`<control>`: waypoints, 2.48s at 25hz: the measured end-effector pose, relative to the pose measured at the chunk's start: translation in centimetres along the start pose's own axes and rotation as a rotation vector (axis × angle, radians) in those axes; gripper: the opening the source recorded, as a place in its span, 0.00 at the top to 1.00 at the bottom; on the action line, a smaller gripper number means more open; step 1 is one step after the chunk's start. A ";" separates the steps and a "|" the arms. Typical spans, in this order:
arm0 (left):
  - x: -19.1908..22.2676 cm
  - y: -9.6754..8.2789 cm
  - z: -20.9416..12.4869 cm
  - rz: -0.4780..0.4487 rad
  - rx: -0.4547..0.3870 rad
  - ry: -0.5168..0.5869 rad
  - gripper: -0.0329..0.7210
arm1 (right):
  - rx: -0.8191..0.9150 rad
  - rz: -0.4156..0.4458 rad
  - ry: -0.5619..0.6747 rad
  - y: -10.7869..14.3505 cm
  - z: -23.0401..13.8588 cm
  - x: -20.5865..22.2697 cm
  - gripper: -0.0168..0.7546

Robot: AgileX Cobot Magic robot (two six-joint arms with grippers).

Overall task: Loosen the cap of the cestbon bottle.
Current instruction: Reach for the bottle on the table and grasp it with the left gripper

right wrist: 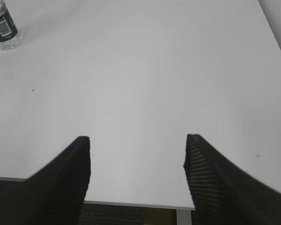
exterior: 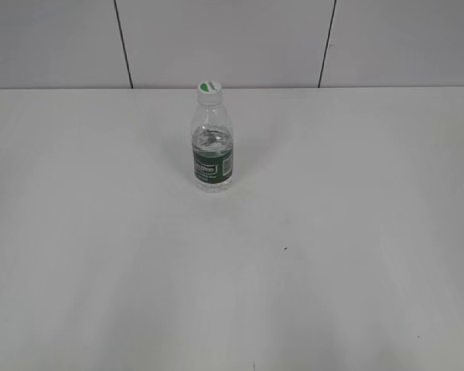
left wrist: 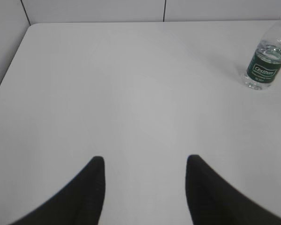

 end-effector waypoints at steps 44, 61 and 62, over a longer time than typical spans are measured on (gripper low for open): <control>3.8 -1.9 7.0 -0.047 0.016 -0.177 0.49 | 0.000 0.000 0.000 0.0 0.0 0.0 0.35; 18.2 -4.6 13.2 -0.126 0.053 -0.345 0.61 | 0.000 0.000 0.000 0.0 0.0 0.0 0.35; 19.3 -4.7 13.0 -0.129 0.057 -0.341 0.61 | 0.000 0.000 0.000 0.0 0.0 0.0 0.35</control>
Point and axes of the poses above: a point on each arm's last joint axis where the gripper is mounted, x pointing out along that axis toward the gripper, y along the wrist's bending axis when the last joint is at zero, z = x × y, the point moved 6 cm from there along x, pointing out along that axis toward the gripper, and after that the axes turned 11 degrees about -x, right-handed, at the moved point
